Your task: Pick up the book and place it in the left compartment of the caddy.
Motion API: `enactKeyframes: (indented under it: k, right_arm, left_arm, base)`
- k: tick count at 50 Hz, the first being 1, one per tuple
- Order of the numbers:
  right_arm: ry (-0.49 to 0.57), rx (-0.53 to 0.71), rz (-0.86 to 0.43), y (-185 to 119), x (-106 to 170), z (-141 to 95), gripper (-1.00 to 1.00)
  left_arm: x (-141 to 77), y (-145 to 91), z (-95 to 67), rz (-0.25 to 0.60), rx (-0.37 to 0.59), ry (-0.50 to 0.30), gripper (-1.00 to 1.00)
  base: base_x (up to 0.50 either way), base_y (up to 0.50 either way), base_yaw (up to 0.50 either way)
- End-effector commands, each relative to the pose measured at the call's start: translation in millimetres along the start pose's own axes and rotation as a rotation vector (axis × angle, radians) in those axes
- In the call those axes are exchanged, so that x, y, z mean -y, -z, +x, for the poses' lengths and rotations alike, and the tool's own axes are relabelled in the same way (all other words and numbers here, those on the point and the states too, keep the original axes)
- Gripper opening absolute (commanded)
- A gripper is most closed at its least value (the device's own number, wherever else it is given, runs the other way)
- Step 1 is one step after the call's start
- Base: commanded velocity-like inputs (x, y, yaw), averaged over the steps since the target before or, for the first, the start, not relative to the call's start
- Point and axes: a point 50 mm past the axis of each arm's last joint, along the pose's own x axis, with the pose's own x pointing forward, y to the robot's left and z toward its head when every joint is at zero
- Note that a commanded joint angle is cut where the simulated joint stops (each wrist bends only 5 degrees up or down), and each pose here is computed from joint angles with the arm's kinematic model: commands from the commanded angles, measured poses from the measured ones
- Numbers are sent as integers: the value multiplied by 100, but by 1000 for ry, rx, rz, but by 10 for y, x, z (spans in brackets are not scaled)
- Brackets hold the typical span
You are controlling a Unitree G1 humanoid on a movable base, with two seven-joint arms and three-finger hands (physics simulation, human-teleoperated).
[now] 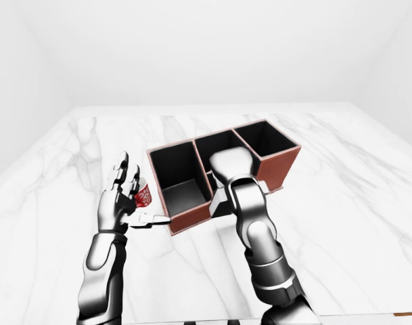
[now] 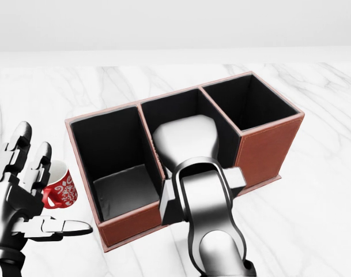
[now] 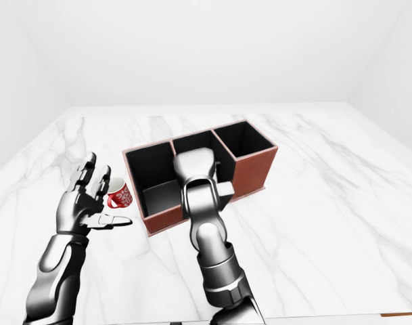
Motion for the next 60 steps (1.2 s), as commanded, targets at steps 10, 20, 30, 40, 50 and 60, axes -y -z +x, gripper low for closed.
enactKeyframes:
  k: [10, 20, 30, 40, 50, 60]
  right_arm:
    - [-20, 126, 0, -261, -52, 281, -100]
    - [21, 133, -8, -317, 16, 236, -100]
    - [47, 140, -10, -365, 75, 218, -100]
    - [74, 158, 10, -385, 62, 250, -100]
    - [132, 188, 40, -401, 112, 309, -100]
    - [173, 200, 48, -434, 226, 274, -100]
  left_arm:
    - [-47, 183, 7, -34, -13, 11, 100]
    - [-66, 268, 21, -35, -12, 5, 100]
    - [-93, 227, 39, -45, -6, 3, 100]
    - [-205, 96, 63, -73, 20, -25, 100]
    - [-328, -1, 201, -106, 27, -51, 100]
    - [-374, -10, 221, -109, 26, -62, 100]
  base:
    - [0, 0, 0]
    - [0, 0, 0]
    - [0, 0, 0]
    - [0, 0, 0]
    - [0, 0, 0]
    - [0, 0, 0]
